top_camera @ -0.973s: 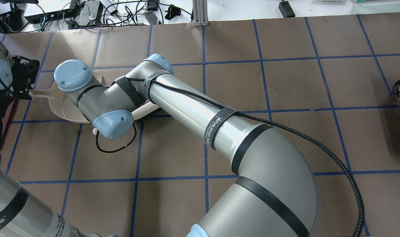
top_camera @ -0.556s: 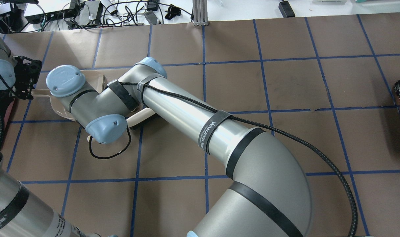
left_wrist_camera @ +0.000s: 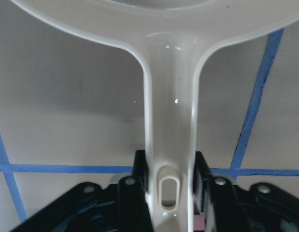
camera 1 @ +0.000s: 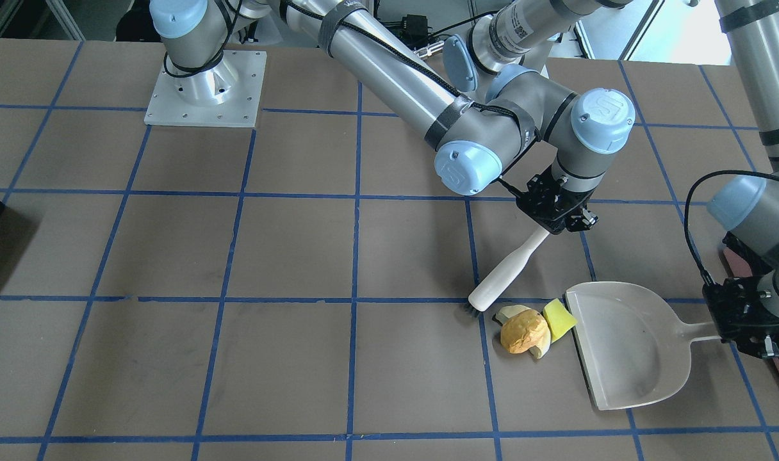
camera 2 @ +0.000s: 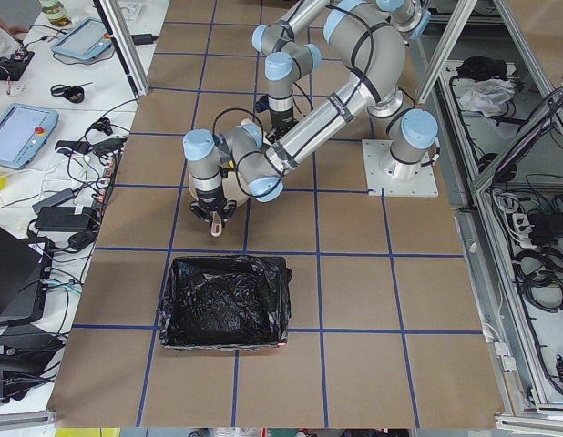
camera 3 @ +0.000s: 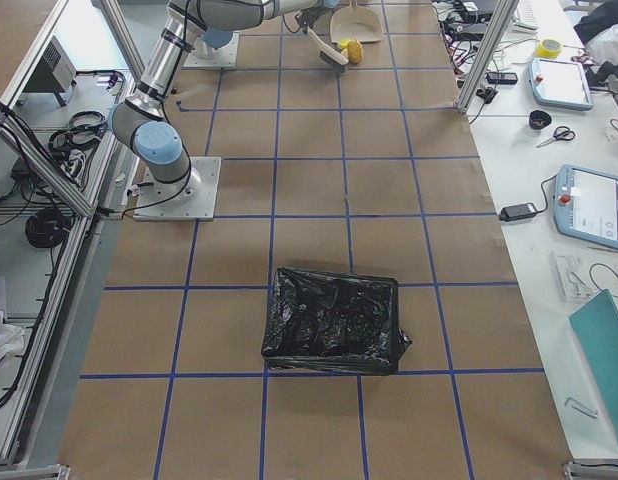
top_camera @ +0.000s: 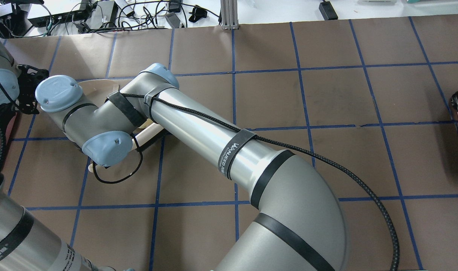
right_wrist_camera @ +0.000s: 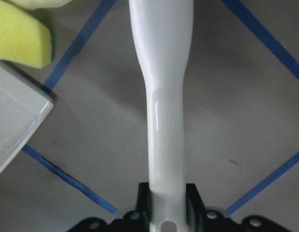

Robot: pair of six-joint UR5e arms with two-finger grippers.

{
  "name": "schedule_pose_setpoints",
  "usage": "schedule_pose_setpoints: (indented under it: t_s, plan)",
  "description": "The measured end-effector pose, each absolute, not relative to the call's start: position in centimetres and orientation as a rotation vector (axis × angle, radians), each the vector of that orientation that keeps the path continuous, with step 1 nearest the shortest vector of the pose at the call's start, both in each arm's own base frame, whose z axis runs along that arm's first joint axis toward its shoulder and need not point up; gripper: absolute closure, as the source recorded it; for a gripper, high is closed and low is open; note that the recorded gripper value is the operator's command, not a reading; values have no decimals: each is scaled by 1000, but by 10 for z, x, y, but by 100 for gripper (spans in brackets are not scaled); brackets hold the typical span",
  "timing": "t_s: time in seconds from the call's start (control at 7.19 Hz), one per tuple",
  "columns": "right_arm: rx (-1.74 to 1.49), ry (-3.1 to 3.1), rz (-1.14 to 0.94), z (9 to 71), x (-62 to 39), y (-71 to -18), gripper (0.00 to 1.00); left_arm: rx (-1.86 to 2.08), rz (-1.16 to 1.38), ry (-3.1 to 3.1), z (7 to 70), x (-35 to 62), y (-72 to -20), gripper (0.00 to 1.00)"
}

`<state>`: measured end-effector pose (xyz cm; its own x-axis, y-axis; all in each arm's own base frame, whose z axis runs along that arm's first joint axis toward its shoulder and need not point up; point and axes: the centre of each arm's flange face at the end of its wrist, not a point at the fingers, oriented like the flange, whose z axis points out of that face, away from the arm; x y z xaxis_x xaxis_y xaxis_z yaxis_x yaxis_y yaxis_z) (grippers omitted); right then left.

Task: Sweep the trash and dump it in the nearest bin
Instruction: 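Sweep the sponge toward the dustpan with the right gripper's brush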

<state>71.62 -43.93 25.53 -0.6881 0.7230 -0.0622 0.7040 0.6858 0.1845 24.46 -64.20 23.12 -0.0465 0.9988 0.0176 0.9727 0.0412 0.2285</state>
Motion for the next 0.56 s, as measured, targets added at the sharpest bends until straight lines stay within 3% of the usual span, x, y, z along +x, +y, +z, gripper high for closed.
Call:
schedule_pose_setpoints:
  t_s: [0.56]
  plan:
    - [885,2852,234,238,721,-450,100,2069,273,2140,233,241,-643,100]
